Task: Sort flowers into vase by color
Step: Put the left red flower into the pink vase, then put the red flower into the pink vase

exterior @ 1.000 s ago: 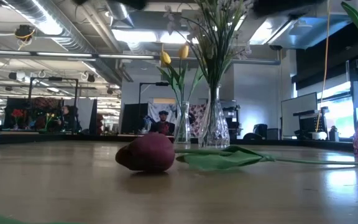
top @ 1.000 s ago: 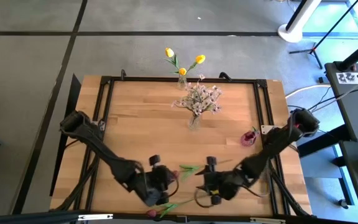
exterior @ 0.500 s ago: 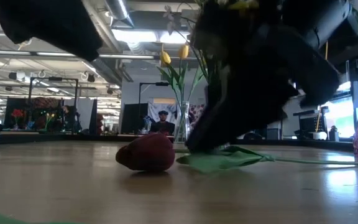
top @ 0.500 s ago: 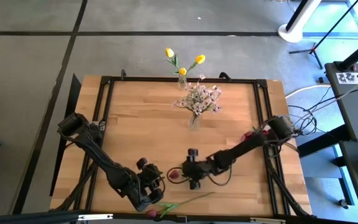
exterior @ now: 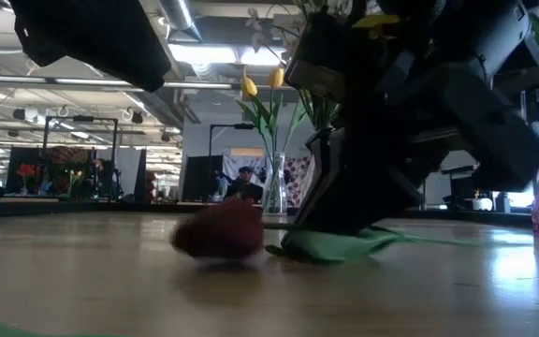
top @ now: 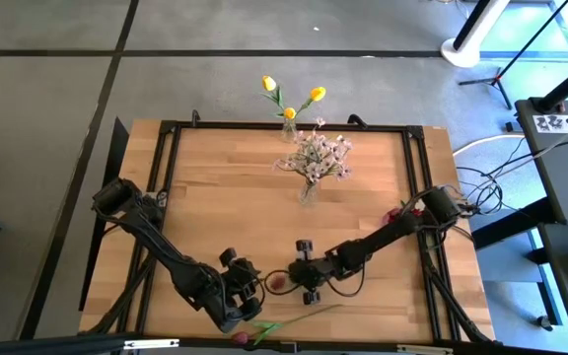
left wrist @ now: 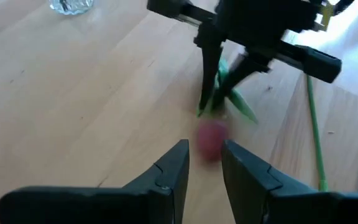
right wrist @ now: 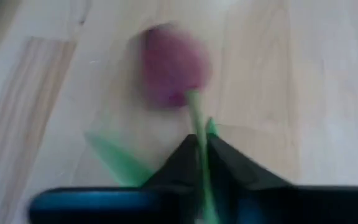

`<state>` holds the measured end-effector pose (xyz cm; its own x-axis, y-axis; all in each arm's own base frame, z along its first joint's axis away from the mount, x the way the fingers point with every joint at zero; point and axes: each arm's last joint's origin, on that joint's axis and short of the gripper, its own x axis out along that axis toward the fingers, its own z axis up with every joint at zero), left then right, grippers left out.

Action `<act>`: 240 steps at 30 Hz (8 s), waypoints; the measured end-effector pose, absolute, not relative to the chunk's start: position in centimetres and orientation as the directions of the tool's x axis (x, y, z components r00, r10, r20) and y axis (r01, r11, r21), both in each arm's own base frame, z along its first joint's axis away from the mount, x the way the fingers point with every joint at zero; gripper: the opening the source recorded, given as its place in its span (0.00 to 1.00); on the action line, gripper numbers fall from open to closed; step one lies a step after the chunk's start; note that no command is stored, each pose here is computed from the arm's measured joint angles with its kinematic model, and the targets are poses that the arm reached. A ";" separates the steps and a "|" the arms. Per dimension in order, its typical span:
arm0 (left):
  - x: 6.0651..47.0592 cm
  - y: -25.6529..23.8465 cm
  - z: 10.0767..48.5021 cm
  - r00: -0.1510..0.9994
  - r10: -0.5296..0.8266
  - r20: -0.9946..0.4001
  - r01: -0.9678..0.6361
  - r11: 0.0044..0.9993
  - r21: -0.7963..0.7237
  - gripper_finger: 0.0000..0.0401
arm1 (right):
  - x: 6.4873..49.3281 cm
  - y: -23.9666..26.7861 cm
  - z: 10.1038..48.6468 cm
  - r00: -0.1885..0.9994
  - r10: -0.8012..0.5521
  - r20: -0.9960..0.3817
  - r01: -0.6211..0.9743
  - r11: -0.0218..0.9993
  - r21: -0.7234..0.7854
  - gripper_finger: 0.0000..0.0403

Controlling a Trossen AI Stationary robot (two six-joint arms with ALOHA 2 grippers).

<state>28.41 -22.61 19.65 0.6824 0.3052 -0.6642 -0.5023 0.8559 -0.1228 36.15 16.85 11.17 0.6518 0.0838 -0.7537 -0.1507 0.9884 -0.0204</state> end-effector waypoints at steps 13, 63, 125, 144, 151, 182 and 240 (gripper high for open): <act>24.8 -21.8 26.3 0.786 0.323 -0.526 -0.407 0.912 -0.048 0.22 | 27.9 20.4 27.0 0.919 0.237 -0.315 -0.228 0.971 0.066 0.03; 34.5 -14.5 28.9 0.866 0.425 -0.263 -0.432 0.901 0.036 0.22 | 2.3 -0.4 32.6 0.875 -0.094 0.475 0.092 0.995 0.028 0.01; 28.6 -20.4 24.3 0.950 -0.041 -0.308 -0.090 0.913 -0.398 0.22 | 13.2 4.7 45.8 0.954 0.044 -0.296 -0.135 0.946 -0.294 0.45; 20.9 -27.2 22.5 0.882 -0.187 -0.433 -0.150 0.759 -0.634 0.22 | 22.8 17.0 42.0 0.926 0.269 -0.266 -0.338 0.903 -0.265 0.45; 20.7 -27.8 21.9 0.864 -0.223 -0.452 -0.168 0.718 -0.676 0.22 | 20.6 22.3 39.8 0.857 0.372 -0.358 -0.429 0.899 -0.094 0.45; 31.3 -24.3 9.4 0.823 0.226 -0.520 -0.293 0.955 -0.049 0.22 | 18.6 23.7 37.3 0.895 0.089 -0.438 -0.125 0.991 -0.053 0.45; 25.7 -29.2 16.9 0.925 0.322 -0.201 -0.364 0.901 -0.237 0.22 | 40.9 16.5 13.4 0.477 0.253 -0.842 -0.459 0.888 0.006 0.07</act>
